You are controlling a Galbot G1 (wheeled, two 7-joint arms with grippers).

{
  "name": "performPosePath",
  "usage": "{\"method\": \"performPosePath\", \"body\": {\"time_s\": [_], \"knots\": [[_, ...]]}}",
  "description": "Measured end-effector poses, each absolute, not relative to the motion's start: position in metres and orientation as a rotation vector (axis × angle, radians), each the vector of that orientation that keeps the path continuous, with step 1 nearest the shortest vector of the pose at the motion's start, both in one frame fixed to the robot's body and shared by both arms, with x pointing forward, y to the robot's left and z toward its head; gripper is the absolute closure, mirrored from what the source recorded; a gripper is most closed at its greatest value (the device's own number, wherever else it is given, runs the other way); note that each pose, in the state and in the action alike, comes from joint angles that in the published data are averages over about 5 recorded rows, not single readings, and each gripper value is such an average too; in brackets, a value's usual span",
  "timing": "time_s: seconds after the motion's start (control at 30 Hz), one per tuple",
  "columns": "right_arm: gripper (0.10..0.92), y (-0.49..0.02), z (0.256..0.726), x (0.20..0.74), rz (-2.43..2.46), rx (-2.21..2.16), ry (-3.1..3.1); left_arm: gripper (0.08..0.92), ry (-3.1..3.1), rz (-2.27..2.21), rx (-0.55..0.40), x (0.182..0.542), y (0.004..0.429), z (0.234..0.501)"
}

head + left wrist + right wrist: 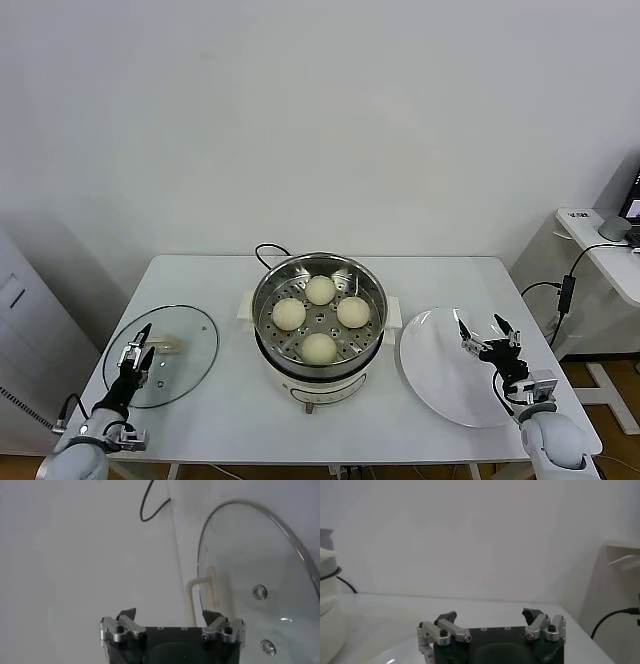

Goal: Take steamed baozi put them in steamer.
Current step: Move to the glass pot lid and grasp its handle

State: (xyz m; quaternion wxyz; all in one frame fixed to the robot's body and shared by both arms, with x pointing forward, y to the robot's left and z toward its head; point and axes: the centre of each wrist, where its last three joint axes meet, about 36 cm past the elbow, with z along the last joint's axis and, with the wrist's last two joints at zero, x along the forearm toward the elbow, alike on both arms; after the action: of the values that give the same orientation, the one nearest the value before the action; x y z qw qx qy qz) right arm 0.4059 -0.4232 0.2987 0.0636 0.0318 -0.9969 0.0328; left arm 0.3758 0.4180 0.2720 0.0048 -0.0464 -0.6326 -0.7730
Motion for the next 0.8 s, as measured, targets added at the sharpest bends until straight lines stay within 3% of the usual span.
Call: {"method": "performPosePath", "body": {"time_s": [0.43, 0.53, 0.8], "knots": [[0.2, -0.427, 0.294, 0.407, 0.11, 0.089, -3.0, 0.182, -1.989, -2.415, -0.132, 0.401, 0.419, 0.269], [0.2, -0.428, 0.294, 0.408, 0.115, 0.087, -2.999, 0.232, -1.997, -2.408, -0.139, 0.402, 0.419, 0.269], [0.2, -0.426, 0.293, 0.413, 0.132, 0.095, -2.995, 0.462, -2.024, -2.388, -0.157, 0.403, 0.421, 0.272]]}}
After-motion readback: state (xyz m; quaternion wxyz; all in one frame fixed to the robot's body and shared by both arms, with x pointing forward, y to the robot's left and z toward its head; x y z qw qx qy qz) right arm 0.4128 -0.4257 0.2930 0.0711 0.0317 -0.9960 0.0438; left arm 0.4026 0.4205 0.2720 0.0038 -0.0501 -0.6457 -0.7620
